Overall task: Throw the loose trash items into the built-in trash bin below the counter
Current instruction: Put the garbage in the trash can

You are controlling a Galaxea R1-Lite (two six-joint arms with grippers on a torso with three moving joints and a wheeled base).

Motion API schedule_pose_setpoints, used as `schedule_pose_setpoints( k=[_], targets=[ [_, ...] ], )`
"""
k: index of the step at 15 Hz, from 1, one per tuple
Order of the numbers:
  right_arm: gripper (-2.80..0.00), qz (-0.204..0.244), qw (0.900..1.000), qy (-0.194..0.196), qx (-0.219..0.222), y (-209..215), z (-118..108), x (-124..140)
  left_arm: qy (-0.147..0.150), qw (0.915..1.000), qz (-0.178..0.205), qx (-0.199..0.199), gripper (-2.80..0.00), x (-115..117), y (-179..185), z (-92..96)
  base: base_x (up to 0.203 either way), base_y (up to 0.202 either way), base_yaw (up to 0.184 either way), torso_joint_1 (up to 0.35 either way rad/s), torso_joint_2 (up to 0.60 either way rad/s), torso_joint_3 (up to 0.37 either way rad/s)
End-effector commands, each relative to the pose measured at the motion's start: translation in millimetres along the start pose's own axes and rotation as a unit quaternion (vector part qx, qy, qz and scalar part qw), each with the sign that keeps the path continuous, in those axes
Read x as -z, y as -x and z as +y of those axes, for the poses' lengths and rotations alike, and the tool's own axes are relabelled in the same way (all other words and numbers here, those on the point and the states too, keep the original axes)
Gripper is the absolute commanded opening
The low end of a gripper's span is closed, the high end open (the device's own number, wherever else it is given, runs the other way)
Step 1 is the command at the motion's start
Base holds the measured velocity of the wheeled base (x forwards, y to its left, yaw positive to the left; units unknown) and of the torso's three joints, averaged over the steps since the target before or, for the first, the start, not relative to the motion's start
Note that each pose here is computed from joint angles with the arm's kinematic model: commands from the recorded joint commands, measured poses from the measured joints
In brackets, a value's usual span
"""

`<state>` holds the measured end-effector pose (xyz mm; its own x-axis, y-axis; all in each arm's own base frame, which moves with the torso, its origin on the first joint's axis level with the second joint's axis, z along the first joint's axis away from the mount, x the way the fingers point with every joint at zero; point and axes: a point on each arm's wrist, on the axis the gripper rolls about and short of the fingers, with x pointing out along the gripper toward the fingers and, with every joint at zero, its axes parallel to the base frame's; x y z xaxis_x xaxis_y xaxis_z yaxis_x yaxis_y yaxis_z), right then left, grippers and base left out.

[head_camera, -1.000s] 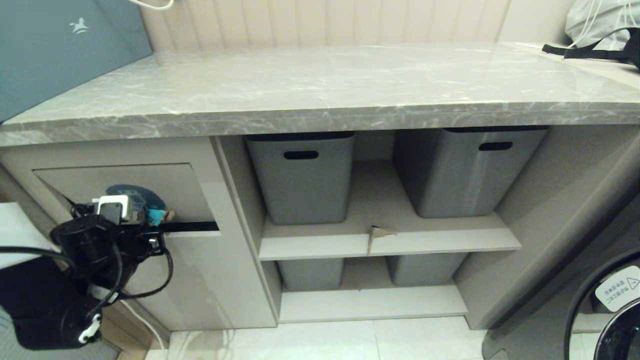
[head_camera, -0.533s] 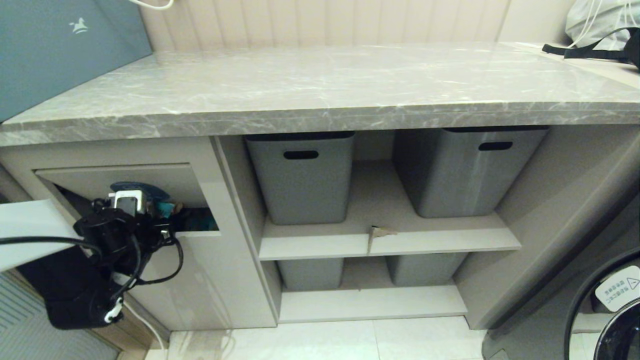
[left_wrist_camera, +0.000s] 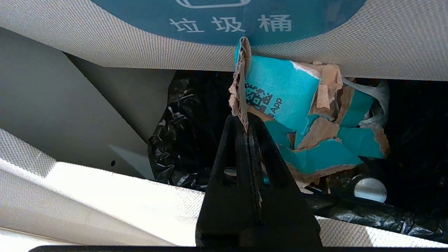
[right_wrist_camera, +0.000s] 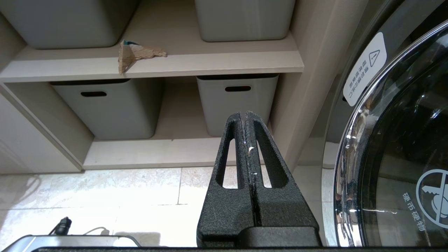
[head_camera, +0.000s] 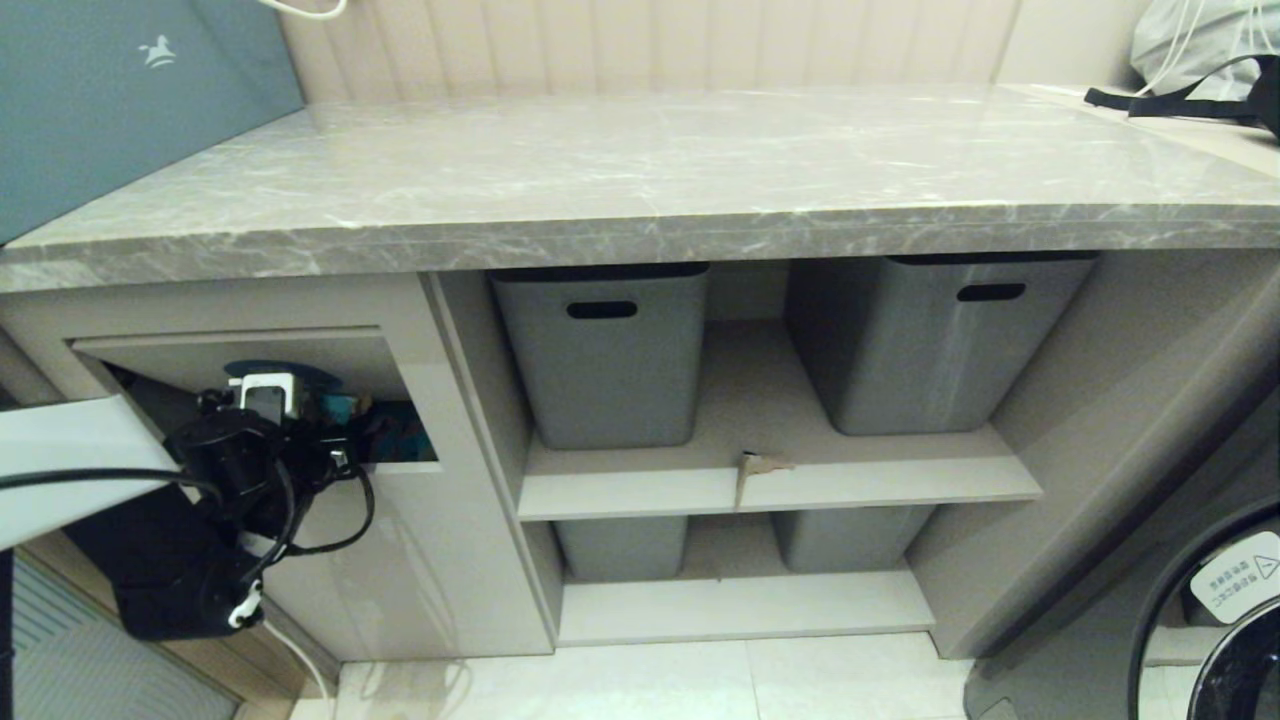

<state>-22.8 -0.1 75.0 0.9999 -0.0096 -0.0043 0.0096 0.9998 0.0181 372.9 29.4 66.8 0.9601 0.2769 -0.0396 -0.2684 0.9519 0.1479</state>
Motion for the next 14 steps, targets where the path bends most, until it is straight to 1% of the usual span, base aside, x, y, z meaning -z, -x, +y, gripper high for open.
schedule_pose_setpoints(
  k=[1,2,3,10,14],
  targets=[
    [-2.80,0.000,1.000,0.000,0.001,0.0,0.0,0.0,0.000,1.0000,-0.005,-0.002,-2.80,-1.6,0.0,0.3,0.000,0.000,0.000,0.000,0.00,0.000],
    [-2.80,0.000,1.000,0.000,0.001,0.0,0.0,0.0,0.000,1.0000,-0.007,-0.002,-2.80,-2.0,-0.2,0.3,0.000,0.000,0.000,0.000,0.00,0.000],
    [-2.80,0.000,1.000,0.000,0.000,0.0,0.0,0.0,0.001,1.0000,-0.009,-0.002,0.00,-2.5,-1.5,0.1,0.000,0.000,0.000,0.000,0.00,0.000],
    [-2.80,0.000,1.000,0.000,0.000,0.0,0.0,0.0,0.003,0.9998,-0.020,-0.002,0.00,-8.8,-2.5,-0.7,0.000,0.000,0.000,0.000,0.00,0.000],
    [-2.80,0.001,1.000,0.000,0.000,0.0,0.0,0.1,0.008,0.9992,-0.039,-0.006,0.00,-27.5,8.4,4.2,0.000,0.000,0.000,0.000,0.00,0.000]
  ],
)
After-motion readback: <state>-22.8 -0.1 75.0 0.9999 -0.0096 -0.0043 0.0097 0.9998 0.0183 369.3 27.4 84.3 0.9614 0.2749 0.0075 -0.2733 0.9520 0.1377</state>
